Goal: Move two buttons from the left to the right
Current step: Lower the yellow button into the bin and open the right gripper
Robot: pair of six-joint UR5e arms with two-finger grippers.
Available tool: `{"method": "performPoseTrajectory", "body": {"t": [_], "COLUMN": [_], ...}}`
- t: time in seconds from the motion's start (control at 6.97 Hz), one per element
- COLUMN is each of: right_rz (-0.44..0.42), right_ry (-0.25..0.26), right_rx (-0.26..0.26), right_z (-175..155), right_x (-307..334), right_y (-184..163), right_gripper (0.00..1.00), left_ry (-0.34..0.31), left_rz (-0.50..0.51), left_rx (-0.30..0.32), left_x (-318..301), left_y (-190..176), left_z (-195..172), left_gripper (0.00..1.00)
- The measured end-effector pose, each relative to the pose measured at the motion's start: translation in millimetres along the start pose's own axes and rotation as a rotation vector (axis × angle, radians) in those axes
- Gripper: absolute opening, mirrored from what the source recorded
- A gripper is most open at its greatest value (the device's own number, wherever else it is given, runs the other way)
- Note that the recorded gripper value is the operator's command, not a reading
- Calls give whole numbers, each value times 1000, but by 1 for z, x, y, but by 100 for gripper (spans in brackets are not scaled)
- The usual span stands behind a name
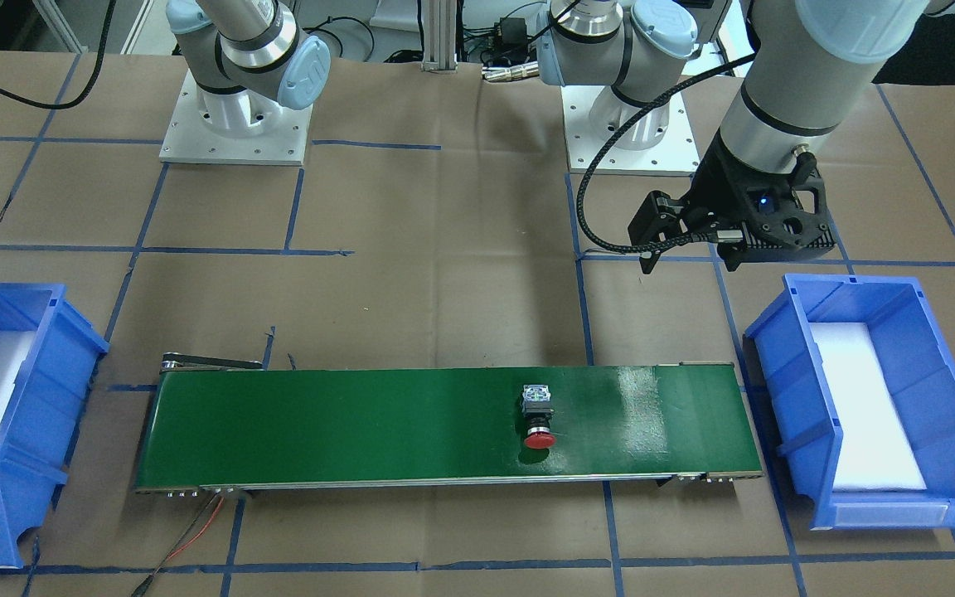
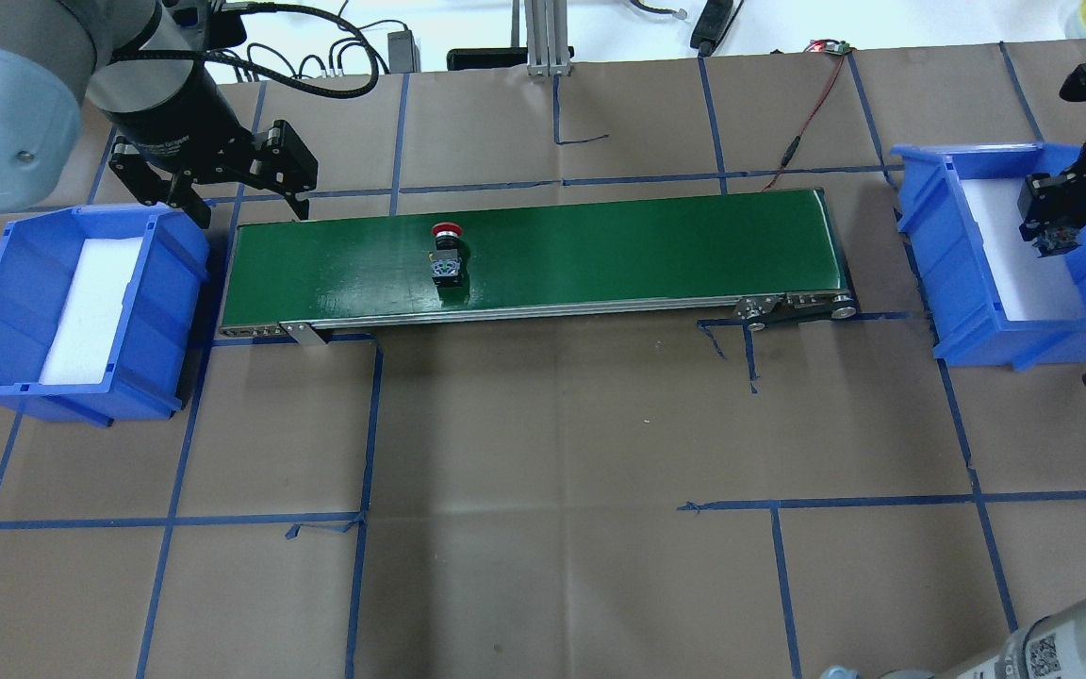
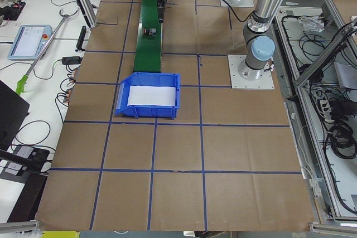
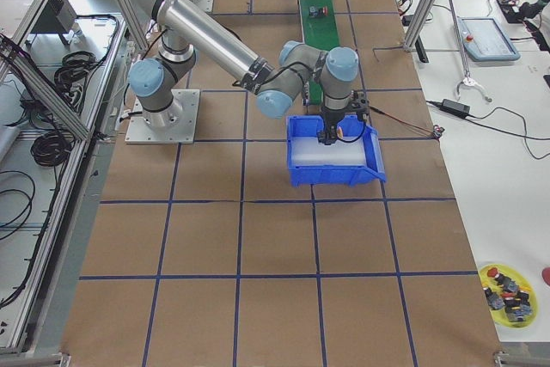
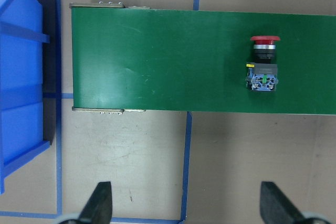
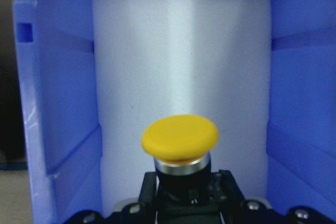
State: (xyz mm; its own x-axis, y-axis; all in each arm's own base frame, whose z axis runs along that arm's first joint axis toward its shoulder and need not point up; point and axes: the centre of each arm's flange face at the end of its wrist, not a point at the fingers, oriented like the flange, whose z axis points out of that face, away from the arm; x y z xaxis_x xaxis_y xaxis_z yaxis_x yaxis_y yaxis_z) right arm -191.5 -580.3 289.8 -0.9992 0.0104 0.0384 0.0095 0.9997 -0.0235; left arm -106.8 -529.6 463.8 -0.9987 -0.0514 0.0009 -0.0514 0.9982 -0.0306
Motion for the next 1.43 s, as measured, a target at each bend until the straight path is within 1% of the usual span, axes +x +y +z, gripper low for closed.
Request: {"method": "performPoseTrajectory", "body": {"t": [0.14, 0.43, 0.57, 0.72, 0.86, 1.15, 1.43], "right_rz": [7, 17, 21, 24, 26, 29, 29], "right_ry": [-9, -31, -37, -41, -45, -49, -36], "right_rx": [-15, -53, -65, -76, -82, -89, -65], "right_z": [19, 55, 64, 69, 72, 72, 55], "right_x": [4, 8, 8, 7, 5, 4, 6], "right_y": [5, 5, 6, 8, 10, 12, 8], "right_gripper": [6, 8, 19, 89, 99, 99, 99], "left_ry": [0, 0, 0, 0, 0, 0, 0], "left_rz": [0, 0, 0, 0, 0, 0, 0], "left_rx": [1, 1, 1, 1, 1, 0, 0], "left_x": [0, 0, 0, 0, 0, 0, 0], "left_y": [0, 0, 0, 0, -1, -1, -1], "left_z": [0, 0, 0, 0, 1, 2, 1], "left_gripper": [100, 100, 100, 100, 100, 100, 100]}}
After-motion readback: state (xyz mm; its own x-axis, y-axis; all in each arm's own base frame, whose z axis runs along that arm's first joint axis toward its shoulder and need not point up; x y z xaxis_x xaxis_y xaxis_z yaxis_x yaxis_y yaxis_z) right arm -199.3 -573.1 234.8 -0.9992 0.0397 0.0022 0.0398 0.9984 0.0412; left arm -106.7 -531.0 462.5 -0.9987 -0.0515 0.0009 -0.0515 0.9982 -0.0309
